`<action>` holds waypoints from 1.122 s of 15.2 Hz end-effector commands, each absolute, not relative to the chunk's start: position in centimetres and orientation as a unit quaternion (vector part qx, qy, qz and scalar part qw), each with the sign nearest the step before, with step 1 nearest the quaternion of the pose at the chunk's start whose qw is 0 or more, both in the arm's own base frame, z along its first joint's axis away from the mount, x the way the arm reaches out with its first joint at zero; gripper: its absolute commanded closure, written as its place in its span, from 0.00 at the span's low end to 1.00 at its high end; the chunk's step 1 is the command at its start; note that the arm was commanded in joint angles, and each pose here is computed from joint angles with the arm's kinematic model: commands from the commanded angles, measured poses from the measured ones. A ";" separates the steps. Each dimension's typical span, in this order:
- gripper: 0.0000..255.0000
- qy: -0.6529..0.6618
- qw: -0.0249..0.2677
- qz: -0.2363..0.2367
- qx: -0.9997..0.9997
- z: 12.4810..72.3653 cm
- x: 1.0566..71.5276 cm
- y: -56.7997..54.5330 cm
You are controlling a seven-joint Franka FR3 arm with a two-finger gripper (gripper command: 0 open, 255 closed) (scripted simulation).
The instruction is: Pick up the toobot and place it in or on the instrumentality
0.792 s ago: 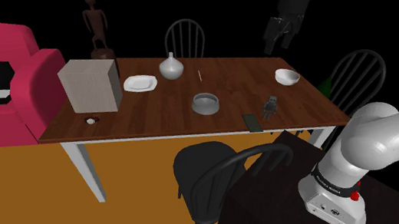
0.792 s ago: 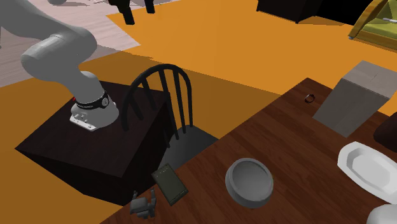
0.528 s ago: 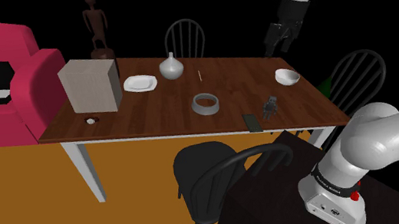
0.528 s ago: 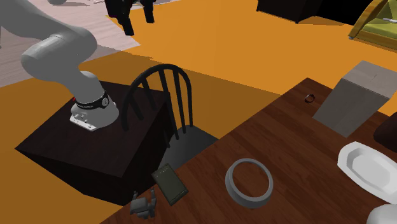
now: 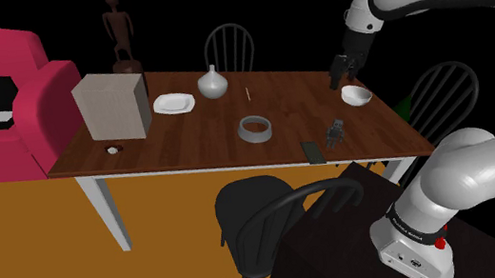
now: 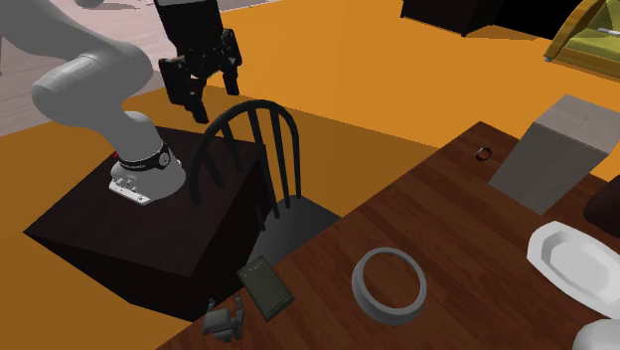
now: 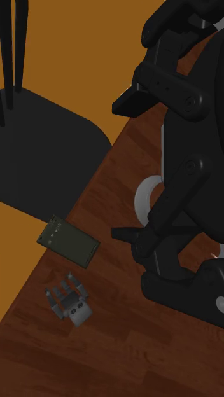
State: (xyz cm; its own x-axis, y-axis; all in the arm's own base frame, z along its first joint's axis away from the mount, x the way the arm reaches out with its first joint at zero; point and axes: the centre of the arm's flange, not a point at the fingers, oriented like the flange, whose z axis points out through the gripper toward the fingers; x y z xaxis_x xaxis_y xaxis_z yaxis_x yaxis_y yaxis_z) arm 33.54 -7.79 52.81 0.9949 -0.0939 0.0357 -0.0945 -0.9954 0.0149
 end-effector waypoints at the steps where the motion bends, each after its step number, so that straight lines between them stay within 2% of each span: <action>1: 0.00 -0.044 0.009 0.017 0.999 50.9 33.8 -9.9; 17: 0.00 -0.026 0.011 0.005 1.000 35.7 36.8 -24.2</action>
